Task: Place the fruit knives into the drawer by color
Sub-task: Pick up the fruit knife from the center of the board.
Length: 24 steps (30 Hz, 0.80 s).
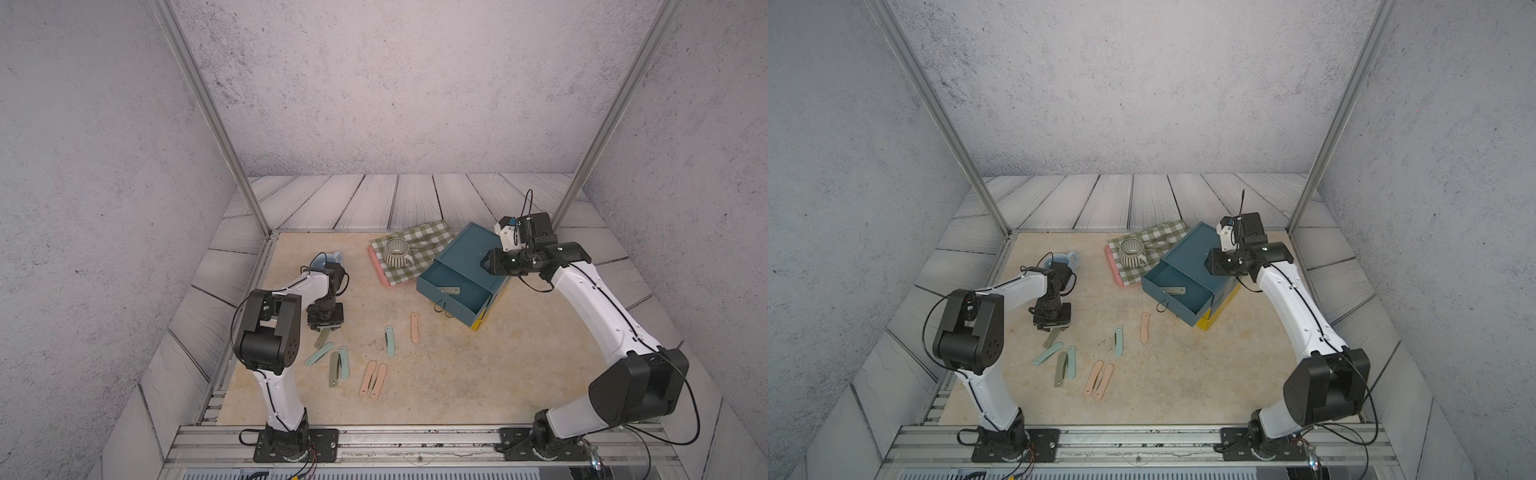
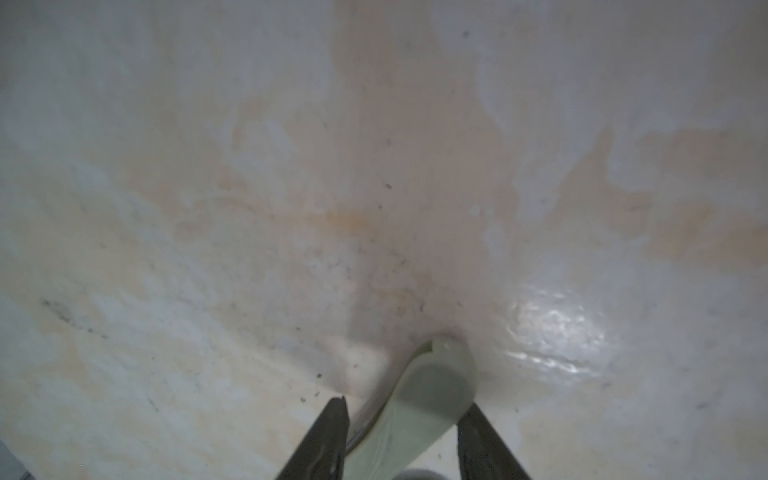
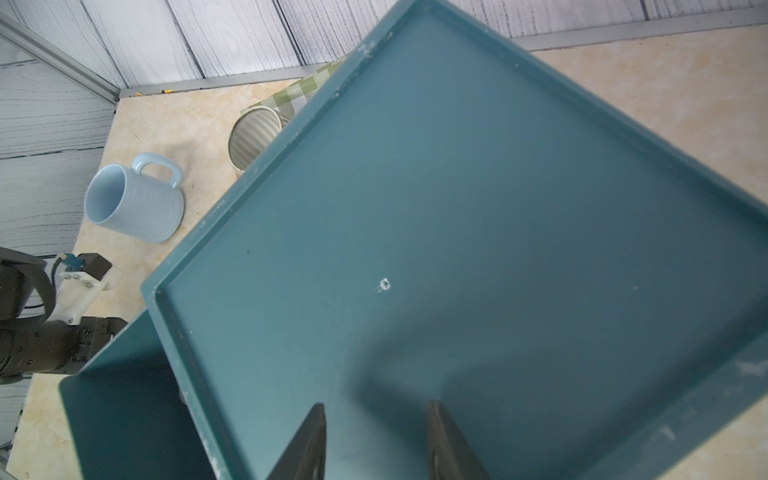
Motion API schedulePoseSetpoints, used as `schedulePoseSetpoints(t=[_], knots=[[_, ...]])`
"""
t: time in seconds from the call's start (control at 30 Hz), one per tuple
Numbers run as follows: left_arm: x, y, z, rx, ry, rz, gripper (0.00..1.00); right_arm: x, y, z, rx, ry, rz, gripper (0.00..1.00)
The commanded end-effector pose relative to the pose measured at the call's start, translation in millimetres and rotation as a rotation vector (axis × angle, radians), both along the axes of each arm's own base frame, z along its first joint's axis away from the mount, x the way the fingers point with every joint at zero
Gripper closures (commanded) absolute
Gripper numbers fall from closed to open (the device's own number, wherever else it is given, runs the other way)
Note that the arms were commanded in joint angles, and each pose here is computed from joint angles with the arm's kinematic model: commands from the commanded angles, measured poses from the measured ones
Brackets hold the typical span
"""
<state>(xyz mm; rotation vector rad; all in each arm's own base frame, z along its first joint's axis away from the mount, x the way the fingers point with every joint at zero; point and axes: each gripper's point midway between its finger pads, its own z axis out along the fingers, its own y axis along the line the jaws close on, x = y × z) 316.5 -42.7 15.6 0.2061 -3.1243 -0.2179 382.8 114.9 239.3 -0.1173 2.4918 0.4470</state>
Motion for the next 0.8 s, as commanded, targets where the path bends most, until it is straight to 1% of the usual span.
schedulePoseSetpoints(t=[0.0, 0.17, 0.33, 0.7, 0.77], knots=[[-6.9, 2.8, -1.6, -0.001, 0.023, 0.009, 0.54, -45.7, -16.9, -74.9, -0.104, 0.333, -0.028, 0.58], [-22.5, 4.9, -4.8, -0.003, 0.037, 0.022, 0.54, -45.8, -16.6, -73.1, -0.101, 0.328, -0.028, 0.59], [-28.8, 6.7, -11.2, 0.003, 0.051, 0.027, 0.54, -46.4, -16.5, -71.8, -0.098, 0.326, -0.029, 0.59], [-27.0, 5.3, -14.6, -0.006, 0.072, 0.038, 0.6, -47.4, -18.0, -71.3, -0.106, 0.326, -0.033, 0.59], [-25.2, 4.1, -14.4, -0.014, 0.074, 0.039, 0.63, -46.6, -18.2, -71.3, -0.107, 0.324, -0.034, 0.59]])
